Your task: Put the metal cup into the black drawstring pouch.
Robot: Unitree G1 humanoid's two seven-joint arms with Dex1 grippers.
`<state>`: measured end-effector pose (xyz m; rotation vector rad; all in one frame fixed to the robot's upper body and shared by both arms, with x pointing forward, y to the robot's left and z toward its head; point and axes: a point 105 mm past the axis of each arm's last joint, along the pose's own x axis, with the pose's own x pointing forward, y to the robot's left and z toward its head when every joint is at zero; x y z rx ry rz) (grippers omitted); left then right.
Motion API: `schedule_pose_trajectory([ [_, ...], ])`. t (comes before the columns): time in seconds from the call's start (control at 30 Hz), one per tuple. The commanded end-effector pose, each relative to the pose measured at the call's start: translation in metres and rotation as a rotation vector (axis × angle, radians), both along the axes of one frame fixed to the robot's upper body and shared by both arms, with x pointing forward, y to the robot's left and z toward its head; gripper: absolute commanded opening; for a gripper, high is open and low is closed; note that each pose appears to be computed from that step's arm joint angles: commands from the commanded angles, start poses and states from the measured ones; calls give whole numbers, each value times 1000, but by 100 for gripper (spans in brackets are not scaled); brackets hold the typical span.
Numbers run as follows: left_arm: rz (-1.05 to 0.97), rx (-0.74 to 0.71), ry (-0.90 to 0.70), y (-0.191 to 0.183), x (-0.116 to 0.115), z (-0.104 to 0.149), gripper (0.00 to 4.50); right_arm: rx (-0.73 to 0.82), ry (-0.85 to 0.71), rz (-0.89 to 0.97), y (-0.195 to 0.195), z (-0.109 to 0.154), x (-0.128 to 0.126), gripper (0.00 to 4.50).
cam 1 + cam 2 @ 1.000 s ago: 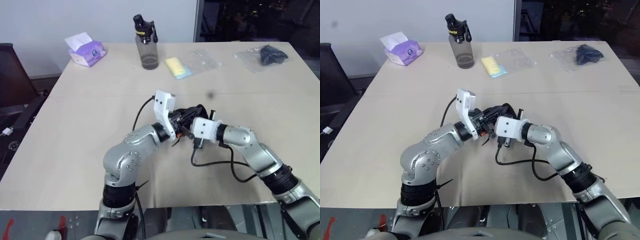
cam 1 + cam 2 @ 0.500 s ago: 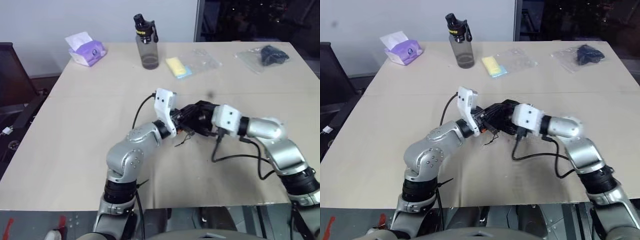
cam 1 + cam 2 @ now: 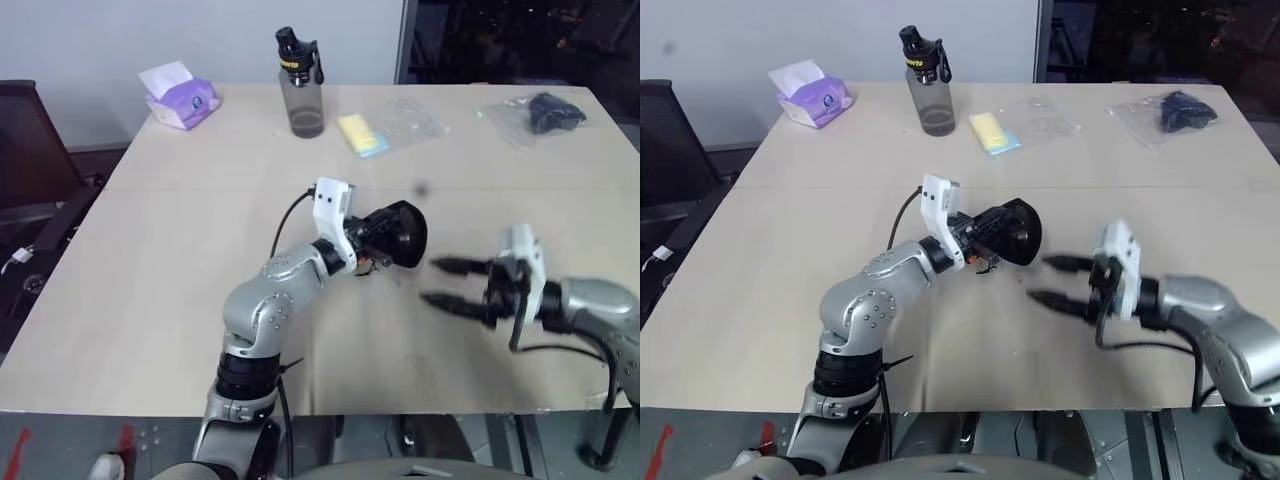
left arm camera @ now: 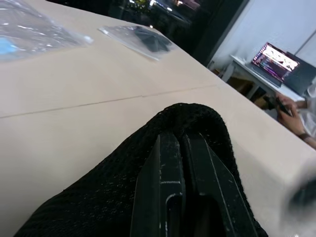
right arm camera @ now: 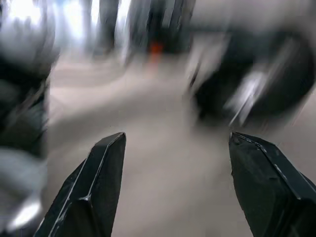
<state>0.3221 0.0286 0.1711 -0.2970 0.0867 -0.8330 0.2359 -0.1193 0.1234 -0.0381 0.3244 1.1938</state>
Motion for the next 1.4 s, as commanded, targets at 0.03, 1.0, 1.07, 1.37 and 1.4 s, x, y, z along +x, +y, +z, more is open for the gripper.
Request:
schedule_pose_trajectory([
  [0.03, -22, -18, -29, -6, -3, 10, 0, -29, -67, -81, 18, -13, 20, 333],
  [1.0, -44, -138, -72, -2, -10, 23, 28, 240, -127, -282, 79, -4, 62, 1],
  [1.07, -81, -169, -110, 1, -15, 32, 91, 235, -151, -291, 70, 2, 62, 0],
  [1.37, -86, -103, -118, 25, -14, 26, 328, -93, -623, -442, -6, 52, 90, 0],
  [1.4, -118, -101, -88, 27, -18, 22, 328, -101, -691, -456, -11, 67, 94, 0],
])
